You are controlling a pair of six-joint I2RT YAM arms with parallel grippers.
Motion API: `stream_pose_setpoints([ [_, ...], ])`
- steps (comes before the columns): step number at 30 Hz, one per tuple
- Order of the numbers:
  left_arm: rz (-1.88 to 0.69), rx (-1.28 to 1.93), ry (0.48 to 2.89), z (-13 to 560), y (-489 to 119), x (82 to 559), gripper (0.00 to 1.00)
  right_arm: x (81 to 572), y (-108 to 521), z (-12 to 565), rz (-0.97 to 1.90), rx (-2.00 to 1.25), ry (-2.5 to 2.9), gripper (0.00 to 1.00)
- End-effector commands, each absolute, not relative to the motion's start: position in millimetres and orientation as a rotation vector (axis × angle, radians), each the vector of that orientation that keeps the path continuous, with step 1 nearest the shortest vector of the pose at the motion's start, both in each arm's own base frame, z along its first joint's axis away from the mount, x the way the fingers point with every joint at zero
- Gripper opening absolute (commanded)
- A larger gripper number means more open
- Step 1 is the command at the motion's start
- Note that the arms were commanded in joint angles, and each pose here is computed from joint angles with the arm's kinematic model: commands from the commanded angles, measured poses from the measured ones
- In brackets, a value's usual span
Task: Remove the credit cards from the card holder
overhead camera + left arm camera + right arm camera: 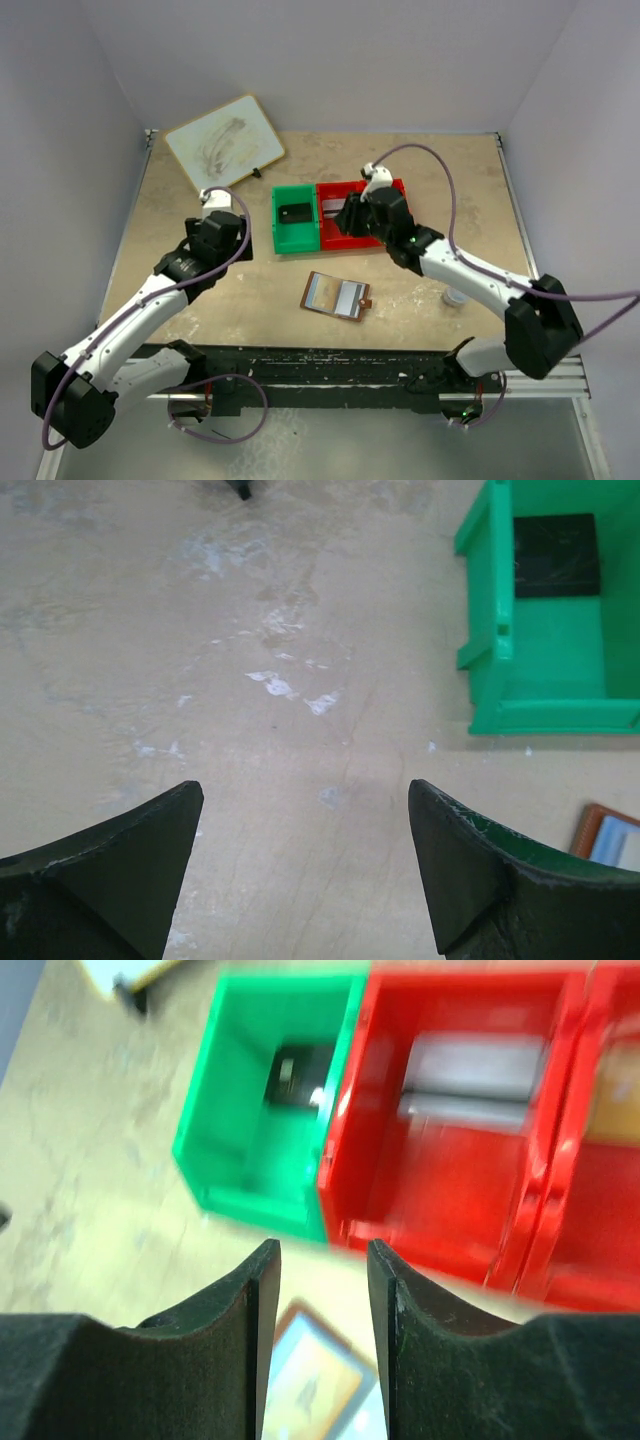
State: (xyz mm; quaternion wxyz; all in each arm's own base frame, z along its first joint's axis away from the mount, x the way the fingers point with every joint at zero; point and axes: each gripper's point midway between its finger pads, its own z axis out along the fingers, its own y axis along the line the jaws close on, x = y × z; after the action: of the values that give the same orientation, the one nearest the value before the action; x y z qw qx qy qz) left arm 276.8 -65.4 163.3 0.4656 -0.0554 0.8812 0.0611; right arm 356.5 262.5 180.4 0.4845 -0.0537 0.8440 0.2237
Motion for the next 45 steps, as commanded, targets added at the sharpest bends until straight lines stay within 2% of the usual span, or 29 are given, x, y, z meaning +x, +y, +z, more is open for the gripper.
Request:
stream_pose_setpoints([
  [1,-0.104,-0.019,2.204,160.2,-111.0,283.2,0.81,274.8,284.9,146.0,0.905,-0.149,2.165,0.44],
  [6,-0.507,0.119,2.221,169.2,-185.5,285.0,0.79,196.5,297.4,124.0,1.073,-0.104,2.236,0.44],
  [10,-0.543,0.328,2.227,171.9,-240.4,276.9,0.79,140.9,302.6,100.4,1.2,-0.098,2.311,0.44],
  [14,-0.668,0.391,2.224,164.3,-287.7,271.6,0.74,119.2,289.8,79.7,1.262,-0.018,2.348,0.46],
  [24,-0.727,0.565,2.299,106.6,-334.6,258.4,0.71,120.7,263.7,40.4,1.068,0.115,2.465,0.5],
  [35,-0.581,0.611,2.385,60.1,-332.0,270.4,0.71,145.1,239.3,7.3,0.798,0.427,2.517,0.51],
  [45,-0.585,0.631,2.452,42.5,-321.0,252.5,0.7,175.3,216.0,6.1,0.819,0.584,2.451,0.51],
])
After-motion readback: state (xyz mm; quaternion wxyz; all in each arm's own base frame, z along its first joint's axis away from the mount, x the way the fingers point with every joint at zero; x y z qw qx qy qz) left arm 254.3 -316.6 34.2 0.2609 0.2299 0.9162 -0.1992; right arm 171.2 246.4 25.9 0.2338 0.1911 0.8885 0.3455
